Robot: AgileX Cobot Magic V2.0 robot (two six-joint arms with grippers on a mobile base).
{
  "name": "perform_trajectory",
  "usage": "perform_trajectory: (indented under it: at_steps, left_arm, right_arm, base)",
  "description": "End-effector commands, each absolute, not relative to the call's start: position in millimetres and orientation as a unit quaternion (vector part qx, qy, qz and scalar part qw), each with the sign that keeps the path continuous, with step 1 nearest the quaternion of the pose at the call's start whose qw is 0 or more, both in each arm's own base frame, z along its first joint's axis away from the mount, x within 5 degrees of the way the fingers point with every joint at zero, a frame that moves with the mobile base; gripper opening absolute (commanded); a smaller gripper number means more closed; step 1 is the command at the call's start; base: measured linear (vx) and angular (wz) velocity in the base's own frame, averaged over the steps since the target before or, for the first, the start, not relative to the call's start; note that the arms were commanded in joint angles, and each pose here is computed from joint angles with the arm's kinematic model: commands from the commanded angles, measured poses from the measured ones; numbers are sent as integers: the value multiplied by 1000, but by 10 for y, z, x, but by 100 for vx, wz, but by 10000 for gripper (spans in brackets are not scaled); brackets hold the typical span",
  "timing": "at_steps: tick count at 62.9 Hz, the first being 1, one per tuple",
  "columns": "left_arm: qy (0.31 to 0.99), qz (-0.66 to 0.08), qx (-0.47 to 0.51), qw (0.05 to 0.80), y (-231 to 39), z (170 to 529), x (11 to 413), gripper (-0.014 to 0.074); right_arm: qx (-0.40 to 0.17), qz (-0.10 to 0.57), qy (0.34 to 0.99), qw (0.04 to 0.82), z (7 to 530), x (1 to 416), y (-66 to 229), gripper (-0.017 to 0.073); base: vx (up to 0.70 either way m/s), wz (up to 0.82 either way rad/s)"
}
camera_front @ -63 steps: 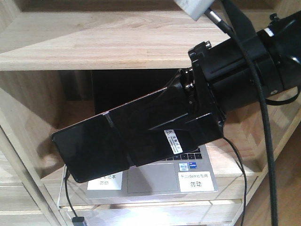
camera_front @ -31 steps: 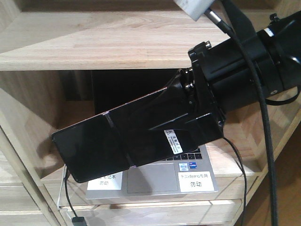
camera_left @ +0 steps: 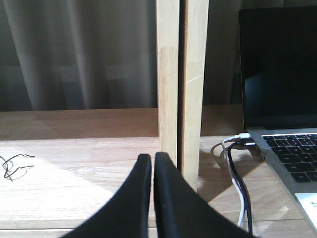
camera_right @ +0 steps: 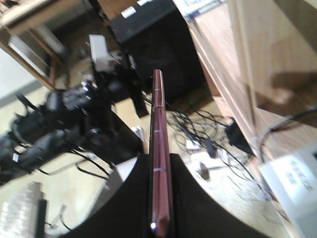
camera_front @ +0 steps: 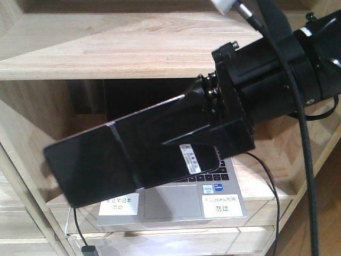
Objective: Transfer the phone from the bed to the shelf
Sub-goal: 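Raise the held phone above the shelf over the laptop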
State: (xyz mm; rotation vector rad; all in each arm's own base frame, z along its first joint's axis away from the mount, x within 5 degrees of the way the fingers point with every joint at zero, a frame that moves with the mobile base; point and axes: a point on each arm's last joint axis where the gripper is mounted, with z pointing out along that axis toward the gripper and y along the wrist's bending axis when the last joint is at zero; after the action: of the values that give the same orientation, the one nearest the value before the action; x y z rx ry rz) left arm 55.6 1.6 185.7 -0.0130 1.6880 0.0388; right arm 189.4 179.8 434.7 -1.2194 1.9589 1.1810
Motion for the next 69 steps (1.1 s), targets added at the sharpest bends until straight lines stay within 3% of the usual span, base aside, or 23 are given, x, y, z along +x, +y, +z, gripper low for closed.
perform_trajectory:
  at_steps: [1,20,39,69]
  left_arm:
    - [722,16,-10,692,18,1907,560,1]
    - [722,16,-10,692,18,1907,560,1]
    - [722,16,-10,692,18,1907,560,1]
    - [722,16,-10,692,18,1907,560,1]
  right_arm:
    - [-448,497,684,291,4624,1730,1781,-2]
    - [-426,478,640,424,5142,1739,1729,-2]
    - [-348,437,602,571,5510,2061,1734,-2]
    - [-307,459,622,556,4972,3280,2346,-2]
  base:
    - [0,0]
    - [0,0]
    - [0,0]
    - [0,0]
